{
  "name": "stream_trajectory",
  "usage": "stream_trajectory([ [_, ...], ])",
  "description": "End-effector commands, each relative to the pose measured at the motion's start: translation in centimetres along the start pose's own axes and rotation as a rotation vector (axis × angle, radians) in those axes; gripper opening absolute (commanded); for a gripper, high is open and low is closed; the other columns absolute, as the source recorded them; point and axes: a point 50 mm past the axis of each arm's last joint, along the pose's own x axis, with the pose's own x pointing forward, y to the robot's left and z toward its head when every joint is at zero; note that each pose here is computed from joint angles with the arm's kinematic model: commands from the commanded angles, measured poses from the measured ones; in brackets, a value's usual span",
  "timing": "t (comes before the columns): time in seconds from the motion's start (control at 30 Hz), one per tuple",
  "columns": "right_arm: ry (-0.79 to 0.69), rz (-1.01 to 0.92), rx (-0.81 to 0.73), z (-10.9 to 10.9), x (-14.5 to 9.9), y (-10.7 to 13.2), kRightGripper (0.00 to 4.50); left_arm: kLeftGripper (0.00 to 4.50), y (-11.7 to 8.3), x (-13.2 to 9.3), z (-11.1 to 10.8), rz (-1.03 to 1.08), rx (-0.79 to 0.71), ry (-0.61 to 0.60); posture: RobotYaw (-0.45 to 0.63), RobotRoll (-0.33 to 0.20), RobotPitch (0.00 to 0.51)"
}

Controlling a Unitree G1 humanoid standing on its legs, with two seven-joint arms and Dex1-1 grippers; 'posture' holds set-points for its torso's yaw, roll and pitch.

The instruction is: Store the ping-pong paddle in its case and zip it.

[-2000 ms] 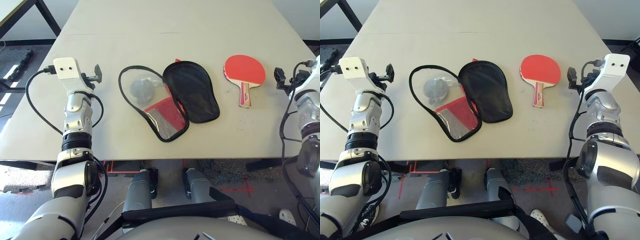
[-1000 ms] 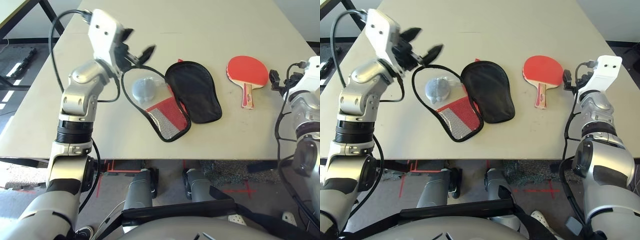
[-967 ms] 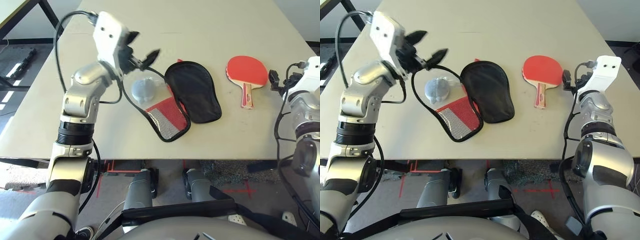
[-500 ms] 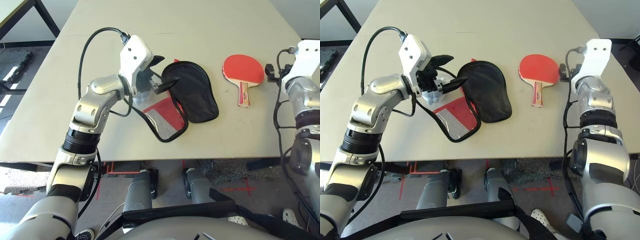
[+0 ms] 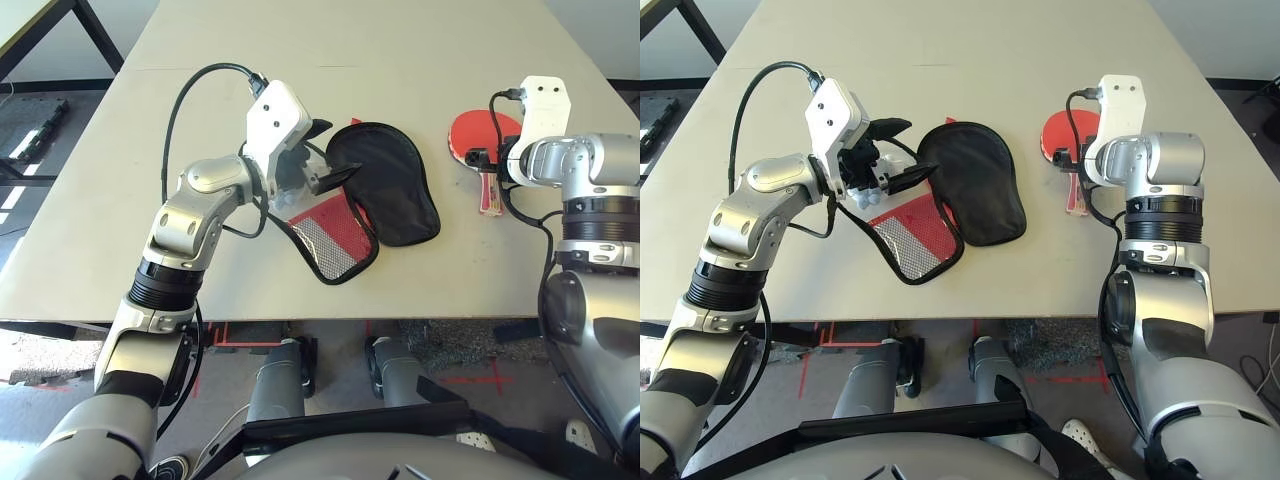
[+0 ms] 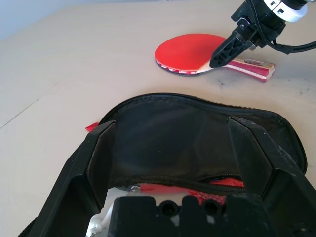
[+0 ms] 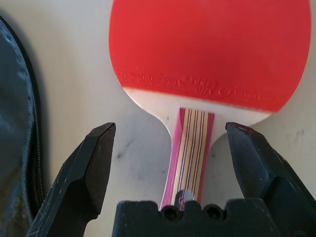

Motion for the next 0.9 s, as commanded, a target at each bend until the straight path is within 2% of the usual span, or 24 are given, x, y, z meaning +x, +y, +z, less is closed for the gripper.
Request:
stream_trajectory([
  [0.03, 0.027, -0.030, 0.007, -0.3, -0.2, 0.0, 4.45, 4.50, -0.5, -0.1, -0.2, -0.020, 0.011, 0.009, -0.05, 0.000, 0.185],
  [0.37, 0.062, -0.095, 0.032, -1.3, 0.5, -0.1, 4.45, 4.50, -0.5, 0.0, -0.2, -0.015, 0.017, 0.008, -0.05, 0.000, 0.187],
  [0.47, 0.080, -0.102, 0.048, -1.5, 0.8, -0.2, 3.85, 4.50, -0.5, 0.0, -0.2, -0.013, 0.019, 0.007, -0.05, 0.000, 0.189],
  [0.67, 0.113, -0.101, 0.084, -1.8, 1.1, -0.2, 1.63, 4.50, -0.4, -0.1, -0.2, -0.008, 0.021, 0.008, -0.05, 0.000, 0.188],
  [0.73, 0.109, -0.110, 0.087, -1.7, 1.1, -0.3, 1.03, 4.50, -0.4, -0.1, -0.2, -0.006, 0.021, 0.008, -0.05, 0.000, 0.188],
  [0.9, 0.018, -0.130, 0.041, -1.0, 0.8, -0.2, 1.03, 4.50, -0.4, -0.1, -0.2, -0.003, 0.021, 0.008, -0.05, 0.000, 0.189],
])
